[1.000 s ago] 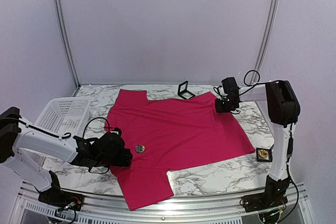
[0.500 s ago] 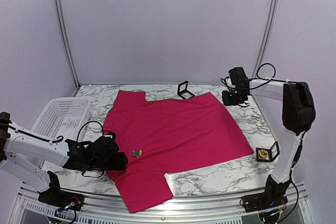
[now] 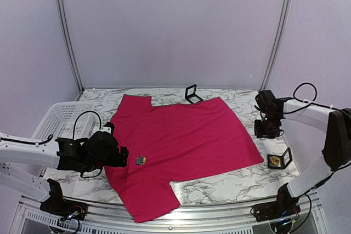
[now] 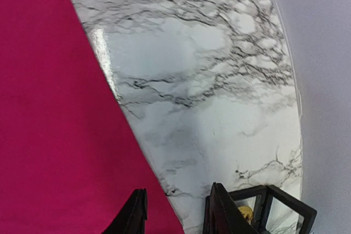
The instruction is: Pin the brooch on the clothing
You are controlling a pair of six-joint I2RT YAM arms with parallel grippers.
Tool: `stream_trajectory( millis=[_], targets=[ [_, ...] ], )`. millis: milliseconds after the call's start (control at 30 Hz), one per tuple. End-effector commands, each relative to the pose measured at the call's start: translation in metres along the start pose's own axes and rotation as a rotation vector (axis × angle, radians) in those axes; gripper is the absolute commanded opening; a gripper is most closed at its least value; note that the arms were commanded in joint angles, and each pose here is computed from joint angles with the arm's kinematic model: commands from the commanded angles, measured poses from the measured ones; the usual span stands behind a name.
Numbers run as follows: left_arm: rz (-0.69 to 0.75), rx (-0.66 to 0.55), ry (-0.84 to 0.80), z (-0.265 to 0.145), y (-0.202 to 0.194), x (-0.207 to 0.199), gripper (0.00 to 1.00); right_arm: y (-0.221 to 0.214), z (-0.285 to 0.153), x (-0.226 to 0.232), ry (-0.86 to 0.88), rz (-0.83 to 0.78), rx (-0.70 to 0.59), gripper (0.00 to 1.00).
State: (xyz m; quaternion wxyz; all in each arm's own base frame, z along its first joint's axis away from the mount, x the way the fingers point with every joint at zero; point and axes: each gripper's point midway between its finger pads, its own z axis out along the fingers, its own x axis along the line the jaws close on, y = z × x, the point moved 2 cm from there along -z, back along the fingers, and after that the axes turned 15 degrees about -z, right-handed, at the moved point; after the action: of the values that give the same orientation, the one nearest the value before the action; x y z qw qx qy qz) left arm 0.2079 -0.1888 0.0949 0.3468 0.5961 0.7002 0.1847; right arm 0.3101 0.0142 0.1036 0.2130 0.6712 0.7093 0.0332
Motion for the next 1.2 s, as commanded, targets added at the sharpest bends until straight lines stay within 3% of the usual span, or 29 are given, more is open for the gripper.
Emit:
stream_trajectory(
  millis=[0, 100, 167, 200, 567, 1067, 1167],
  targets=[
    [0.067, -0.112, 0.024, -0.008, 0.035, -0.006, 0.99, -0.018, -0.008, -0.020, -0.035, 0.191, 0.004, 0.39],
    [0.073, -0.119, 0.022, -0.007, 0.037, -0.006, 0.99, -0.036, -0.009, -0.029, -0.093, 0.250, 0.039, 0.53],
    [0.073, -0.122, 0.018, -0.008, 0.038, -0.005, 0.99, -0.047, -0.011, -0.037, -0.151, 0.291, 0.066, 0.71],
    [0.073, -0.123, 0.016, -0.007, 0.037, -0.004, 0.99, -0.053, -0.009, -0.039, -0.164, 0.300, 0.076, 0.74],
    [0.067, -0.115, 0.002, -0.003, 0.041, 0.005, 0.99, -0.077, 0.013, -0.045, -0.114, 0.501, 0.096, 0.73],
    [0.049, -0.100, -0.005, 0.000, 0.045, 0.014, 0.99, -0.093, 0.049, -0.026, -0.028, 0.507, 0.146, 0.72],
    [0.049, -0.096, -0.006, 0.000, 0.045, 0.014, 0.99, -0.092, 0.052, -0.021, 0.001, 0.502, 0.141, 0.67]
  ],
)
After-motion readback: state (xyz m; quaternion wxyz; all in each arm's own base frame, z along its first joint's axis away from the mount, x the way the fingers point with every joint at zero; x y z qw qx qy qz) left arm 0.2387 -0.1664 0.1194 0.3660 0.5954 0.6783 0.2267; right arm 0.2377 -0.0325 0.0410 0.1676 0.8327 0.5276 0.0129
